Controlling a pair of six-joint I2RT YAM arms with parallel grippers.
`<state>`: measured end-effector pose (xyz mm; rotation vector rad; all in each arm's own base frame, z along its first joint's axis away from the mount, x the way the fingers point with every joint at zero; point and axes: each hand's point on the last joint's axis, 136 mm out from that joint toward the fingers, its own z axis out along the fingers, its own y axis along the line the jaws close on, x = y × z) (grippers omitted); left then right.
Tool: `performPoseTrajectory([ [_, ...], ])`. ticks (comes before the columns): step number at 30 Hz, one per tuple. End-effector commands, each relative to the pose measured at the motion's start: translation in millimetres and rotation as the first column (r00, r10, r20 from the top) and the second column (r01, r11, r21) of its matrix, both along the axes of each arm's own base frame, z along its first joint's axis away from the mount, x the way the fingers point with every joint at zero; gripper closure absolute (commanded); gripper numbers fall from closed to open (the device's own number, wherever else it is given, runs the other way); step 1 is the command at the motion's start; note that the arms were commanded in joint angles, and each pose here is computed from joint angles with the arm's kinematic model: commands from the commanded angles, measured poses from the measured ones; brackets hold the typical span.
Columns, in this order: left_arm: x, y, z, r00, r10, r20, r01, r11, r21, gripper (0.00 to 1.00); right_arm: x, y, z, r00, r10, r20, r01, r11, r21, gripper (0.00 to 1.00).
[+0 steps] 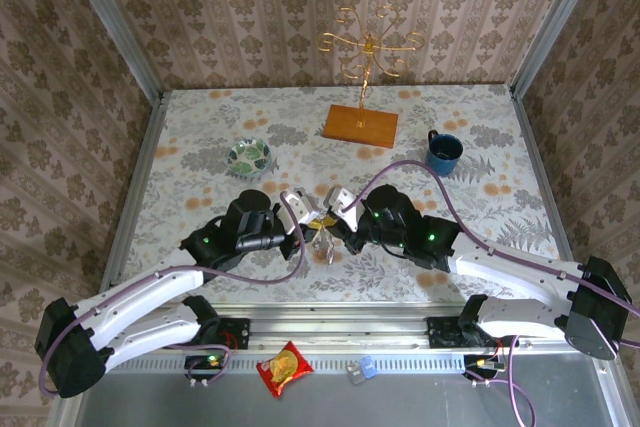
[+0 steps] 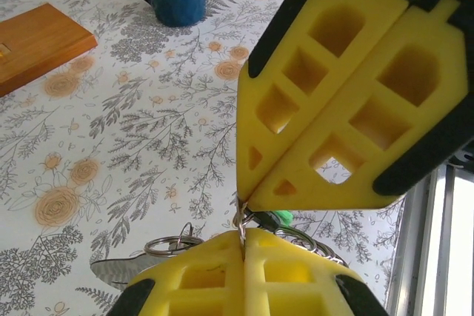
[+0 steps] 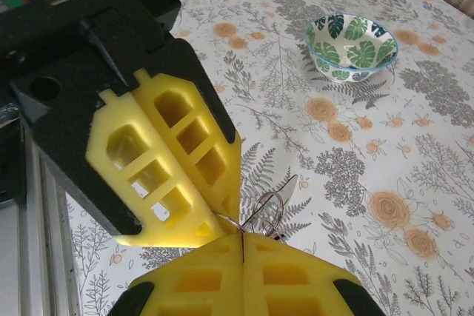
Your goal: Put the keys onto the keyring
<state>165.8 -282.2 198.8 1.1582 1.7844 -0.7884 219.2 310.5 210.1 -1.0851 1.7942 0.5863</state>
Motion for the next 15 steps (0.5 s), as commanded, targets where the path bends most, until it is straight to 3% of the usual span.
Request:
performPoseTrajectory([
  [1,-3.4,-7.9,13.6,0.999,-0.018,0.028,0.019,0.999,-0.039,1.00,17.1,1.0,23.9,0.995,-0.104,-0.003,0.104,0.990,0.095,1.00],
  [15,-1.6,-9.8,7.7,0.999,-0.001,0.053,0.002,1.000,-0.018,1.00,21.8,-0.8,17.9,0.989,-0.148,-0.031,0.150,0.984,0.101,1.00],
])
